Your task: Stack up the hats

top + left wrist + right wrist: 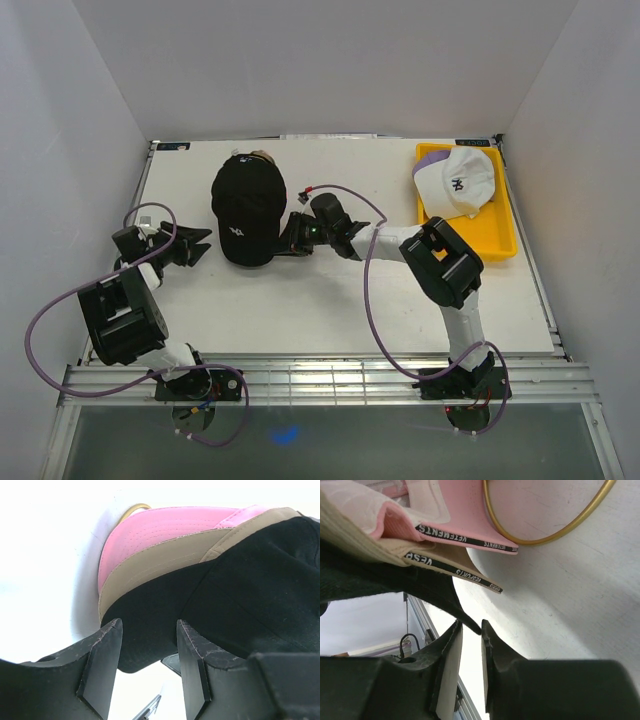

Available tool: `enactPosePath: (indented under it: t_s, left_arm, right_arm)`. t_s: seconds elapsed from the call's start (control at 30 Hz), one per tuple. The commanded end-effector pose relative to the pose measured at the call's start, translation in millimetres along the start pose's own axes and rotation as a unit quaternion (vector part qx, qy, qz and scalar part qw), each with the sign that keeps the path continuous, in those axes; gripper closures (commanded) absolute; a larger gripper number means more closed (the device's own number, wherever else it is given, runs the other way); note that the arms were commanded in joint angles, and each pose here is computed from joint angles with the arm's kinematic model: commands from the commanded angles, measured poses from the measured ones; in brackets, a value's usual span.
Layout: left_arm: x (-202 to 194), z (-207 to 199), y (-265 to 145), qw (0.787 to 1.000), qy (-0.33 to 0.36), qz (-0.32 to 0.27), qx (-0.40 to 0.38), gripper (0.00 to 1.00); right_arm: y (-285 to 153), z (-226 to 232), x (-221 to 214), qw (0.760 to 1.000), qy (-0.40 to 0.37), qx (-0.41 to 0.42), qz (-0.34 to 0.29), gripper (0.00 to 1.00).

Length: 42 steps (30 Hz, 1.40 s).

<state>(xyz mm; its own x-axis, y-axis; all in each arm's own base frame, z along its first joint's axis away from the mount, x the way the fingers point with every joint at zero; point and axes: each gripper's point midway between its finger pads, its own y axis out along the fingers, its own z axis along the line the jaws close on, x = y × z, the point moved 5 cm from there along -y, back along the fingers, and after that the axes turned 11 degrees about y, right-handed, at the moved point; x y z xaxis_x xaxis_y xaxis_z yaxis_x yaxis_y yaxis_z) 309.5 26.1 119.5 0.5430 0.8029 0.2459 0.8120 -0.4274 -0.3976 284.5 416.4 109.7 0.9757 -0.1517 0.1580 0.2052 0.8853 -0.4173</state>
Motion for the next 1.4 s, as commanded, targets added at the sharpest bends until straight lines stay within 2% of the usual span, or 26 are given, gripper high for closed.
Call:
enactPosePath:
  t_s: [0.0,0.4,0.57,0.7,0.77,0.9,0.97,1.0,1.2,1.23,1.37]
  left_arm:
    - [4.7,-6.5,-5.4,1.0,0.024,-0.015,-0.001,0.43]
    - [1.4,-10.3,-9.9,0.999,0.032,-0.017,-0.004,0.43]
    - [9.5,-19.0,-14.9,0.998,0.049,-0.023,0.017,0.43]
    - [20.2,-32.4,-21.5,0.995,0.088,-0.042,0.029,0.42]
    - [19.3,-35.8,-25.8,0.995,0.087,-0.044,0.038,0.42]
    - [23.4,-51.5,-35.3,0.991,0.116,-0.066,0.031,0.43]
    - [24.6,-58.8,-38.9,0.989,0.127,-0.072,0.024,0.43]
    - [24.6,-64.2,-41.0,0.988,0.134,-0.074,0.018,0.43]
    - [21.1,-118.1,-43.0,0.974,0.21,-0.078,-0.026,0.43]
    - [21.4,-128.8,-44.8,0.97,0.225,-0.09,-0.027,0.43]
    - [5.8,-181.8,-40.3,0.949,0.294,-0.102,-0.044,0.41]
  right_arm:
    - [2.5,-21.2,2.8,0.999,0.006,-0.05,0.0,0.73]
    - [1.9,-12.7,6.4,0.998,-0.019,-0.052,0.005,0.51]
    - [-9.1,-5.8,6.8,0.997,-0.033,-0.064,0.004,0.48]
    - [-30.1,3.4,5.1,0.997,-0.04,-0.068,0.0,0.47]
    - [-42.0,-4.3,1.4,0.996,-0.035,-0.078,0.001,0.47]
    - [-83.1,9.5,1.9,0.995,-0.057,-0.078,-0.011,0.47]
    - [-107.1,2.5,2.9,0.993,-0.053,-0.101,-0.012,0.47]
    - [-124.7,16.1,7.4,0.993,-0.064,-0.091,-0.027,0.47]
    - [-237.0,31.5,62.6,0.985,-0.052,-0.106,-0.124,0.46]
    - [-261.7,25.4,81.5,0.98,-0.038,-0.117,-0.157,0.46]
    - [-320.7,11.0,117.0,0.967,0.01,-0.134,-0.215,0.43]
